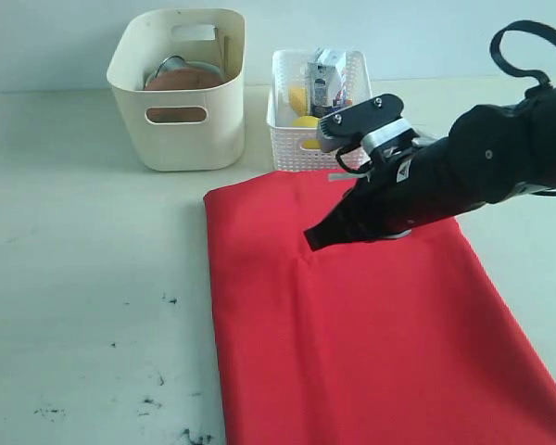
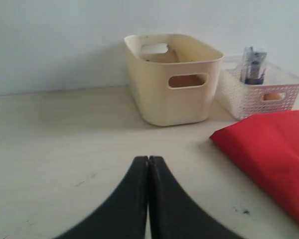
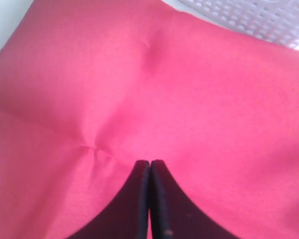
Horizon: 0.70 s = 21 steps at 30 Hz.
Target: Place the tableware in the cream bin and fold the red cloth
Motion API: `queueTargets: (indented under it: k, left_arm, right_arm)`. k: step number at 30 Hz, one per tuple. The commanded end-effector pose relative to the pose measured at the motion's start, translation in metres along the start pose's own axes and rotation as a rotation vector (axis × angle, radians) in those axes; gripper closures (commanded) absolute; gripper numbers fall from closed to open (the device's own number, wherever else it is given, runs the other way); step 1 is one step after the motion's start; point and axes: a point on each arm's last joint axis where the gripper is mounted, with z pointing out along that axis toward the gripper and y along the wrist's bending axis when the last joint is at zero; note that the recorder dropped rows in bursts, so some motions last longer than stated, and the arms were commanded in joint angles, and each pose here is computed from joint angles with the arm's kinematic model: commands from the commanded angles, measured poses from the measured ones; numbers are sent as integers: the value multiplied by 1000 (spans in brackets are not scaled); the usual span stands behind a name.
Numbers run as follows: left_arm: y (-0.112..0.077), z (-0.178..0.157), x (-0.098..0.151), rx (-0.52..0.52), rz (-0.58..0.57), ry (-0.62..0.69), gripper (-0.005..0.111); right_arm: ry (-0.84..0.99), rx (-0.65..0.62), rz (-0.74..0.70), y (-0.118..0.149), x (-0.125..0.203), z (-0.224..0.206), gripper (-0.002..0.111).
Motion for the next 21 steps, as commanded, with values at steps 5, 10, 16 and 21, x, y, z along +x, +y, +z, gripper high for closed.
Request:
queueTargets:
  k: [5,10,16,21]
  left_arm:
    - [2,-1,1,-26,53,15,104]
    - [2,-1,1,-26,53,15,104]
    - [2,-1,1,-26,53,15,104]
    - [2,-1,1,-26,53,15,104]
  right_arm:
    - [85,7,-16,-2,14,31,108]
    - [118,5,-37,-2,17,31,108]
    - [174,6,-85,-3,25,37,108]
    - [229,20,-94,-6,32,43,108]
